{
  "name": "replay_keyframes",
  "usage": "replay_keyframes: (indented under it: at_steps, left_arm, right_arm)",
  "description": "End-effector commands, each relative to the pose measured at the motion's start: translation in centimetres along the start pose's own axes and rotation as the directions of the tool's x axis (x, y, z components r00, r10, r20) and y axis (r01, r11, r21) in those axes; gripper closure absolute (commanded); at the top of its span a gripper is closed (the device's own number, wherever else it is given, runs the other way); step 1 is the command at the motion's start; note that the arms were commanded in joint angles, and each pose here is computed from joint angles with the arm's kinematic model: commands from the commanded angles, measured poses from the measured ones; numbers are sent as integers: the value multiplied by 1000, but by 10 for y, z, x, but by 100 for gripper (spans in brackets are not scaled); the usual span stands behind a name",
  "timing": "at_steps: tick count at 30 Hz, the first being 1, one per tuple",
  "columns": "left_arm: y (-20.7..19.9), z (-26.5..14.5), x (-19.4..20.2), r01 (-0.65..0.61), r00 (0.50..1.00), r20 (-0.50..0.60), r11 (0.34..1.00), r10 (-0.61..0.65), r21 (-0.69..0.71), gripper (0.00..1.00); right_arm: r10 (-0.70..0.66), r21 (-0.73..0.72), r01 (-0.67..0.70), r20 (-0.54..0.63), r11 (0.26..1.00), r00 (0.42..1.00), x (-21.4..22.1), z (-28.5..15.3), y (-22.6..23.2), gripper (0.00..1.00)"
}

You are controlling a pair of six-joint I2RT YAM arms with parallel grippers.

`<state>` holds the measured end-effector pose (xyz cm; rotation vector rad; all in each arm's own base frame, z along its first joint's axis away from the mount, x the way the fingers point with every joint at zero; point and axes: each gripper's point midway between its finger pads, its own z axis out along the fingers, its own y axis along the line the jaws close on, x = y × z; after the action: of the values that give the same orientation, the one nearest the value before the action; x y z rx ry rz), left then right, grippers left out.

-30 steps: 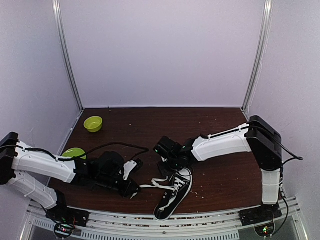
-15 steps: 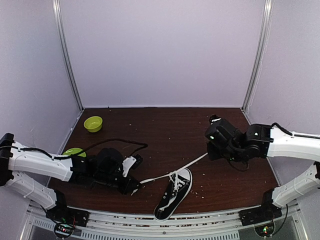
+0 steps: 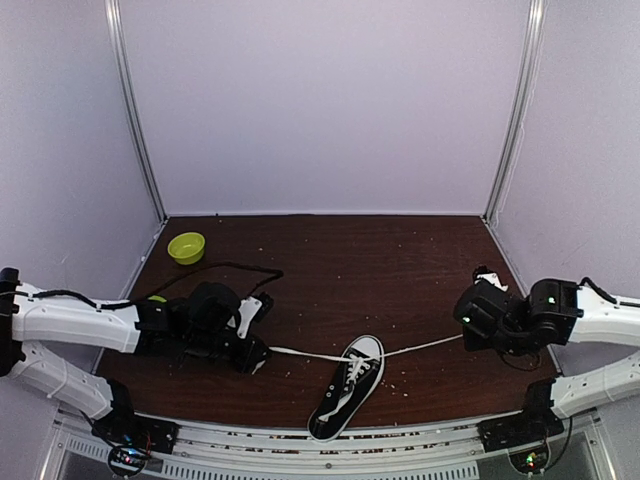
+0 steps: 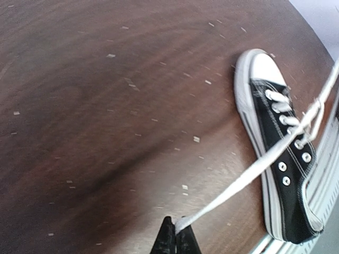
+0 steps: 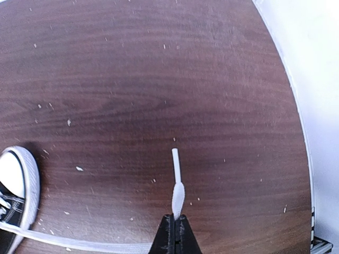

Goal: Tie the shoes

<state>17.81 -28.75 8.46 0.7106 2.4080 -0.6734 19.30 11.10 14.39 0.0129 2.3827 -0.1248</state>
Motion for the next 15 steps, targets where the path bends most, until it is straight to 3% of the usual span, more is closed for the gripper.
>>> replay_keyframes:
  at_steps: [1, 4, 7, 11, 15]
  left_arm:
    - [25, -11, -8, 67, 997, 44, 996, -64, -59, 100]
    - [26, -15, -18, 64, 995, 81, 998, -62, -25, 100]
    - [14, -17, -39, 11, 992, 128, 1000, -15, 29, 100]
    - [0, -13, -75, -79, 983, 172, 995, 68, 57, 100]
    - [-19, -7, -115, -165, 962, 237, 981, 138, 98, 100]
  right_arm:
    - [29, 23, -27, -84, 999, 996, 27, 7, -11, 100]
    - [27, -48, -32, -103, 998, 994, 30, 4, -2, 100]
    - [0, -342, -18, -52, 939, 999, 11, -19, 50, 100]
    - [14, -730, 74, 114, 680, 993, -34, -96, 127, 100]
    - [-39, -842, 243, 256, 482, 966, -50, -162, 190, 100]
